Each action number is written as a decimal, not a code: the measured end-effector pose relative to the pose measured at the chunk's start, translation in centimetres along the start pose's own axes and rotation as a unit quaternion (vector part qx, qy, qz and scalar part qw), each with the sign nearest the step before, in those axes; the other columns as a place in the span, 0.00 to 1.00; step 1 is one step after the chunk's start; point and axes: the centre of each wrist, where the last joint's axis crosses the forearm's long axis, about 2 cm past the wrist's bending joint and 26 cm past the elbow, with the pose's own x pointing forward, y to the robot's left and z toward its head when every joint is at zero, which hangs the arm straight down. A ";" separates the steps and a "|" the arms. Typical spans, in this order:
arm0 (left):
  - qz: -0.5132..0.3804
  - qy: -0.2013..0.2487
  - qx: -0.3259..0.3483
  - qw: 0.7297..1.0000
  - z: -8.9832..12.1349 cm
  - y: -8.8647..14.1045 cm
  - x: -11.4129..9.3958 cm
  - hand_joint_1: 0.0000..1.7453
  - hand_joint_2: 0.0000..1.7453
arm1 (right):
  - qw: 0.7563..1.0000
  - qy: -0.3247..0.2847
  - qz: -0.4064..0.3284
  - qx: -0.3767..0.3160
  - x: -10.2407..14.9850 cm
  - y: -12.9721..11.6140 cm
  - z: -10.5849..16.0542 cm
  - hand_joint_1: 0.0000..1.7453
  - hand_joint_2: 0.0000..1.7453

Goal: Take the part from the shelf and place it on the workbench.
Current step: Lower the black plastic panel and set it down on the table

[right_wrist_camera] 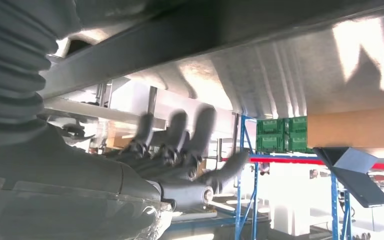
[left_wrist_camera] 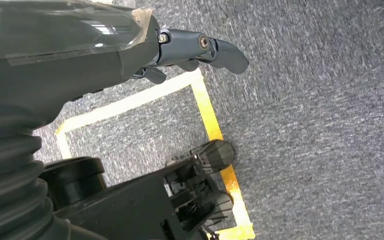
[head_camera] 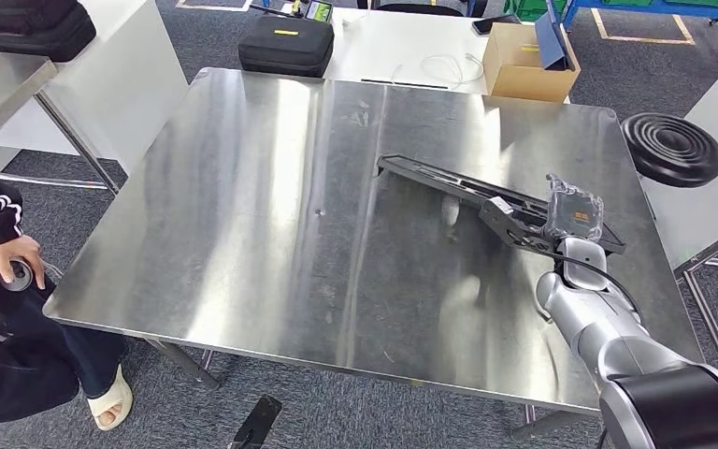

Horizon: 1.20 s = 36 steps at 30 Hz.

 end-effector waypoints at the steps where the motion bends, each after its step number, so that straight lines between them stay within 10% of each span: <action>1: 0.000 0.000 -0.002 1.000 0.0 0.0 0.0 0.00 0.00 | 1.000 0.000 0.000 0.001 -0.1 0.1 0.0 0.00 0.00; 23: 0.003 0.001 -0.014 1.000 0.1 -0.1 -0.2 0.00 0.00 | 0.995 -0.060 -0.076 0.010 -0.6 -0.2 -0.3 0.00 0.00; 27: 0.012 0.006 -0.021 1.000 0.2 0.0 -0.6 0.00 0.00 | 0.953 -0.173 -0.221 0.115 -1.4 -3.0 -3.0 0.00 0.00; 36: 0.020 0.022 -0.012 0.999 0.6 0.6 -2.3 0.00 0.00 | 0.931 -0.249 -0.169 0.207 -6.5 -15.9 -10.1 0.00 0.00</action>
